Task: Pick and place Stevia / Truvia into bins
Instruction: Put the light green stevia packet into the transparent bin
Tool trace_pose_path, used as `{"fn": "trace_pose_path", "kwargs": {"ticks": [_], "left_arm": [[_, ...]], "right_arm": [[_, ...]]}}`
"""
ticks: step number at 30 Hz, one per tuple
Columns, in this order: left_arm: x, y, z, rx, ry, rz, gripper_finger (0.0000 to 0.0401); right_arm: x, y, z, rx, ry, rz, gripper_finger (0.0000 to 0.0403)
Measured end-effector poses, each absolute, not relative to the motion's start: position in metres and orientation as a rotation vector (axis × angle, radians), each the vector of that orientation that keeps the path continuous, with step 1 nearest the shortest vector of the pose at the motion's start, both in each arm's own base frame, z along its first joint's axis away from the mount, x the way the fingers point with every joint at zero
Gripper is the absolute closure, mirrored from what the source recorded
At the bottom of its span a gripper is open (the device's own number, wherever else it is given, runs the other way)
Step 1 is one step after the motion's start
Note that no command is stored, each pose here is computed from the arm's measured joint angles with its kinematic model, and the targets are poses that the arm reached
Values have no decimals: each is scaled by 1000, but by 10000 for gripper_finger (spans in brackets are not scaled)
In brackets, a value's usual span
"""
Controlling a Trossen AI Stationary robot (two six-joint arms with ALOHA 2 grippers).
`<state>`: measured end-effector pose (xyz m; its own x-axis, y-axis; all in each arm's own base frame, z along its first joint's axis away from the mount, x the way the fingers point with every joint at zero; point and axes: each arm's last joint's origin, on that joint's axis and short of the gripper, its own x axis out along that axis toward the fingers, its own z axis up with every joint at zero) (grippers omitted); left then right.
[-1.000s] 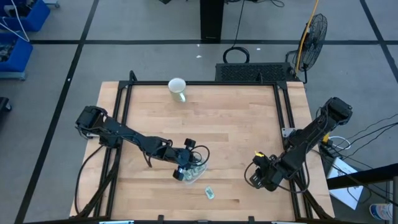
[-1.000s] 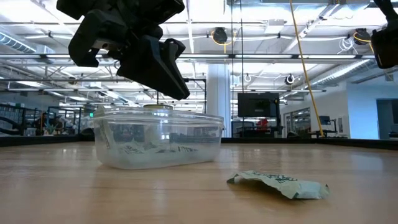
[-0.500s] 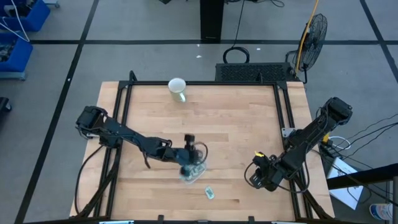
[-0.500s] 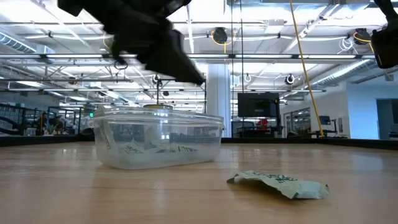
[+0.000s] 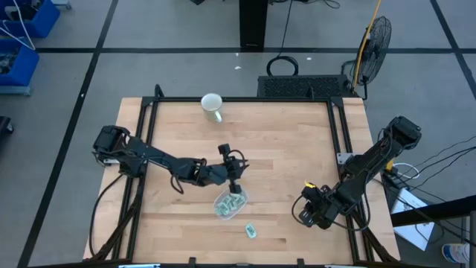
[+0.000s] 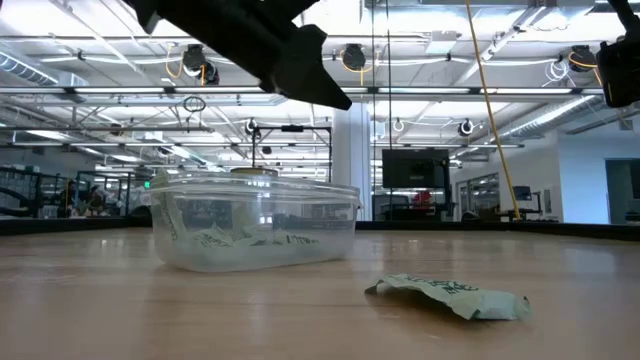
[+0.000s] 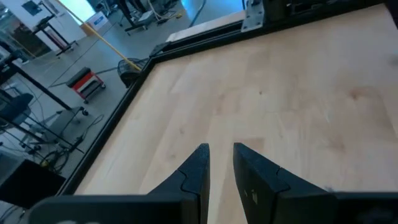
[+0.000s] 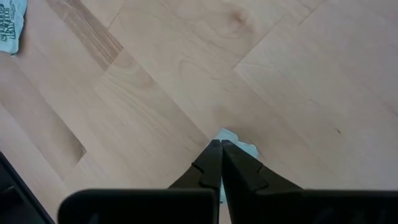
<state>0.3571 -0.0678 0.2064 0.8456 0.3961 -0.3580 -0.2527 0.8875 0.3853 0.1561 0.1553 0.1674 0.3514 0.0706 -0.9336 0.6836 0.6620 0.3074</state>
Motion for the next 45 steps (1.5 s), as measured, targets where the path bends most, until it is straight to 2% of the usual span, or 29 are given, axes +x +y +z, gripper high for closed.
{"fn": "trace_pose_path", "kwargs": {"ticks": [27, 39, 45], "left_arm": [[357, -67, 207, 336, 445, 351, 325], [357, -67, 206, 336, 445, 351, 325], [357, -67, 207, 336, 445, 351, 325]], "right_arm": [[156, 154, 167, 804, 1153, -487, 402], [145, 150, 152, 966, 1217, -626, 402], [144, 150, 148, 971, 1214, -598, 367]]}}
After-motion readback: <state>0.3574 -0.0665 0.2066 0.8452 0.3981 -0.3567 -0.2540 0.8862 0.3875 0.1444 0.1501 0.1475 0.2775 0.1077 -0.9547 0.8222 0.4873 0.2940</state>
